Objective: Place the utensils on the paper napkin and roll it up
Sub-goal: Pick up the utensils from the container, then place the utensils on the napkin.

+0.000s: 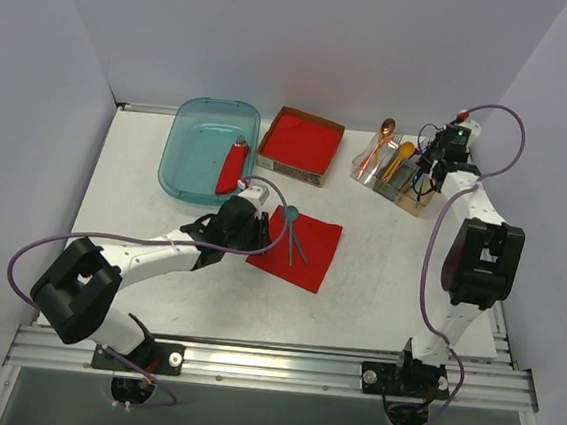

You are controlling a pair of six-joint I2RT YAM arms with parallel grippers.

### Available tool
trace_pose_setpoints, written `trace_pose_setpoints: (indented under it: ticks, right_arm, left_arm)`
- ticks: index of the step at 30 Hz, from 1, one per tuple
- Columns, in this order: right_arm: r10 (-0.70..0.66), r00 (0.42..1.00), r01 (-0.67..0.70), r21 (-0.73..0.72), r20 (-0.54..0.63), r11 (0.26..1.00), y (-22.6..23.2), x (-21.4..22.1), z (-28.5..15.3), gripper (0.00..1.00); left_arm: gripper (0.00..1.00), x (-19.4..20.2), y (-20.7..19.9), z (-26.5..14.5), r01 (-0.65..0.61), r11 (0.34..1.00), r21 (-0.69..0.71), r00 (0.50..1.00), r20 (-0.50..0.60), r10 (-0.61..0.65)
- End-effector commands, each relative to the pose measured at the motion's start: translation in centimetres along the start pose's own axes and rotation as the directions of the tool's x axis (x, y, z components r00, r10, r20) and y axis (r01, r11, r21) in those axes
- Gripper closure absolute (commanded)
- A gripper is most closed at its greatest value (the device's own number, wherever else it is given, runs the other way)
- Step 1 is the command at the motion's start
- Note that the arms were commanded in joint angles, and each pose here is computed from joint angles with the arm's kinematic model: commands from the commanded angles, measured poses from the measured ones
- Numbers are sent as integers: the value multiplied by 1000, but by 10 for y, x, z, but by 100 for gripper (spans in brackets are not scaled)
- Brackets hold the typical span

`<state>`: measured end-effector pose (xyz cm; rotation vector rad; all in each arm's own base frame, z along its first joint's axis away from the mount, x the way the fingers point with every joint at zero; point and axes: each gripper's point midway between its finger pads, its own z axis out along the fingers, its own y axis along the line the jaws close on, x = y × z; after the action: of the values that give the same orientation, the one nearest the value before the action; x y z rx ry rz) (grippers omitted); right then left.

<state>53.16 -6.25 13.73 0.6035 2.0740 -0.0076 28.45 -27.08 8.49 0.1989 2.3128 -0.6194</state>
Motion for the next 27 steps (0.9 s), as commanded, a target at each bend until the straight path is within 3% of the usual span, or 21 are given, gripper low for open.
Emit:
trace_pose_setpoints:
  ticks: [1,6,12,20,27]
  right_arm:
    - [-75,994,90,-221,73,971,58,-33,-43,100]
    - [-209,975,220,-362,68,906,106,-15,-82,100]
    - [-372,928,307,-559,-3,770,152,47,-133,100]
    - [-633,771,438,-659,-76,612,189,170,-181,100]
    - [-743,660,472,-709,-109,524,199,232,-199,100]
  left_arm:
    - [60,-9,-4,-8,-21,1000,16,999,37,20]
    - [61,-9,-4,-12,-40,999,21,999,36,39]
    - [60,-4,2,-24,-61,998,11,997,37,61]
    - [60,-12,-2,-41,-95,995,40,992,92,91]
    - [59,-9,3,-45,-98,994,45,988,124,92]
